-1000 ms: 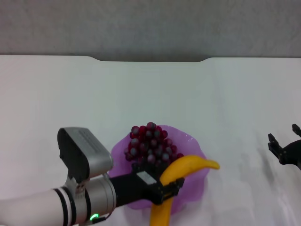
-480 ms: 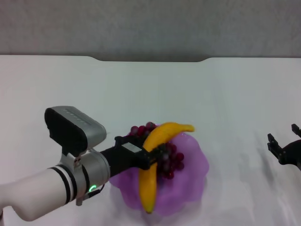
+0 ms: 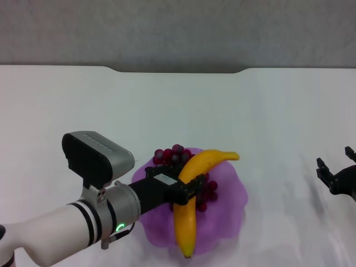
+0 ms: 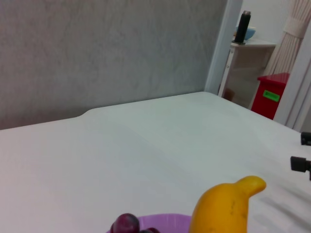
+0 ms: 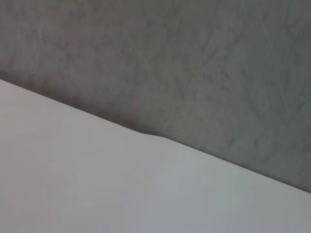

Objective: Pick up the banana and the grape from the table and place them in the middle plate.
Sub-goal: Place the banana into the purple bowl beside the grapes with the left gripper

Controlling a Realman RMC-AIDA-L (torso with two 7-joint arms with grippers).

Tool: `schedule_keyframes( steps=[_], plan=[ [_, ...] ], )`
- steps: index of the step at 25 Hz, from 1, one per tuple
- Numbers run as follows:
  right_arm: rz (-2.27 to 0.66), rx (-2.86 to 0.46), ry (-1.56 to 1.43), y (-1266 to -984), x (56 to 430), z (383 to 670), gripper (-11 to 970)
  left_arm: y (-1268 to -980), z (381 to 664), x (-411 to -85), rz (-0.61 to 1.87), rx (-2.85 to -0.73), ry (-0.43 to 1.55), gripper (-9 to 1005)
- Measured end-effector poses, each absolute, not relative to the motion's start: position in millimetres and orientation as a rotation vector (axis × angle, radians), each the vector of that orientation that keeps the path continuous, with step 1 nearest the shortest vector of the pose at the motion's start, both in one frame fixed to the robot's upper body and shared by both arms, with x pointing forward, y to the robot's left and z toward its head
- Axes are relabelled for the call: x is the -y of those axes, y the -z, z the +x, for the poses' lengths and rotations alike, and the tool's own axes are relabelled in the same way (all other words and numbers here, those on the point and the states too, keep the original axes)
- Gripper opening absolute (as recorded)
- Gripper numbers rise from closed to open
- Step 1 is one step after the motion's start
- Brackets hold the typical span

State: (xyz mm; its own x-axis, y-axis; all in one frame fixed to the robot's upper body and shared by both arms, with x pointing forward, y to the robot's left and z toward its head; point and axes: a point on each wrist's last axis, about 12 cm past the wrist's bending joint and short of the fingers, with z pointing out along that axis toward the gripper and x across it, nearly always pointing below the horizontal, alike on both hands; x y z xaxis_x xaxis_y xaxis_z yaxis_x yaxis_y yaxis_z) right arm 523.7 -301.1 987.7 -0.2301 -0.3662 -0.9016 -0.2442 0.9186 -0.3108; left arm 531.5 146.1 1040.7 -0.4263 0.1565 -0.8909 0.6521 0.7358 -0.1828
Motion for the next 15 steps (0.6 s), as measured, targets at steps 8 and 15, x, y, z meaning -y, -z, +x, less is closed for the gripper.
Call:
schedule_keyframes(
  steps=[8, 15],
  plan=[
    [-0.454, -1.822, 0.12, -987.8, 301.0, 523.9, 699, -1042.8, 530.8, -147.7, 0.574, -1.947, 0.659, 557],
    [-0.455, -1.821, 0.12, -988.0, 300.8, 524.1, 699, -1042.6, 529.9, -151.5, 0.545, -1.945, 0.657, 743]
  ],
)
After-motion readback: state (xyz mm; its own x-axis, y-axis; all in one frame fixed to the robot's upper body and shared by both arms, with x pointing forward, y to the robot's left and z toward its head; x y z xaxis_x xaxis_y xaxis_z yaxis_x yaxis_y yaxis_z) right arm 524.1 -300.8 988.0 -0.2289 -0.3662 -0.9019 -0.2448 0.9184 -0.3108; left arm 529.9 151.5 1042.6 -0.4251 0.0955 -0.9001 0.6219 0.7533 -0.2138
